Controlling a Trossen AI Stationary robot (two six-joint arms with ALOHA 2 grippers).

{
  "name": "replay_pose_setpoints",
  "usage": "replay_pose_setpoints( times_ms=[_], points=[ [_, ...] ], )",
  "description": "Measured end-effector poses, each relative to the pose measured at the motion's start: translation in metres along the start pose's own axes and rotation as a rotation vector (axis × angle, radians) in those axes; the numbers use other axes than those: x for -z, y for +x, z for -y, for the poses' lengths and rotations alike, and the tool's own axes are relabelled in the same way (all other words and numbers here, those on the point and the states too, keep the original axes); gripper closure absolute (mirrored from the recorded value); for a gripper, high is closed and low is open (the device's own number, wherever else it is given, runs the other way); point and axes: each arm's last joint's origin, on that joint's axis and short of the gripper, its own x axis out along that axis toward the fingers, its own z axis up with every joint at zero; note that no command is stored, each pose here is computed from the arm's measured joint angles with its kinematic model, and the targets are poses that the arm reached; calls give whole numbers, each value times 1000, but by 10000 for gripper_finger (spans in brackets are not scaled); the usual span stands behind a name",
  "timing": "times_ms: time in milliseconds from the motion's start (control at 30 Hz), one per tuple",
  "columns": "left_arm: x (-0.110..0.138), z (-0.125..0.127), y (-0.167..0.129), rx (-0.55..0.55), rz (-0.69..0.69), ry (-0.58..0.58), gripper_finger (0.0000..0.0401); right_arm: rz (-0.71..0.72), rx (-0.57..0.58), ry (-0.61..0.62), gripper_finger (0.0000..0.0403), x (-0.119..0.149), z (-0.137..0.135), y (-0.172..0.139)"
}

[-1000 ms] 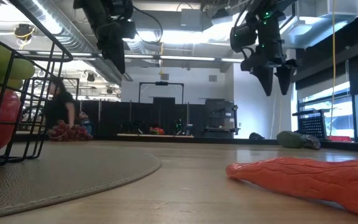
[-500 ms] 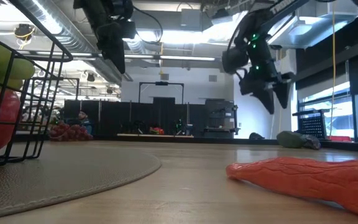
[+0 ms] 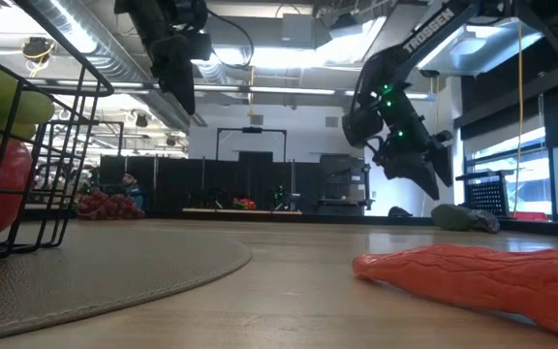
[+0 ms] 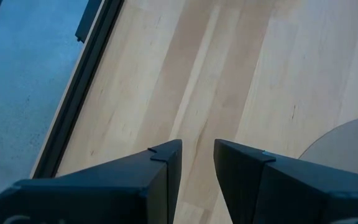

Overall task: Build produce basket
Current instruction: Put the green lime into the wire basket

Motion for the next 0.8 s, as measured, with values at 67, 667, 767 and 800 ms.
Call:
replay_pose_setpoints(
  times_ms=[67,667,767,800],
  points=[
    [0,0,0,0,0,0,317,4,14,-7,115,-2,-1,2],
    [0,0,0,0,0,0,317,3,78,33,115,-11,-7,14],
    [0,0,0,0,0,0,317,-15,34,28,115,-10,-8,14],
    [0,0,0,0,0,0,317,-30,4,33,115,-10,-9,14]
  ],
)
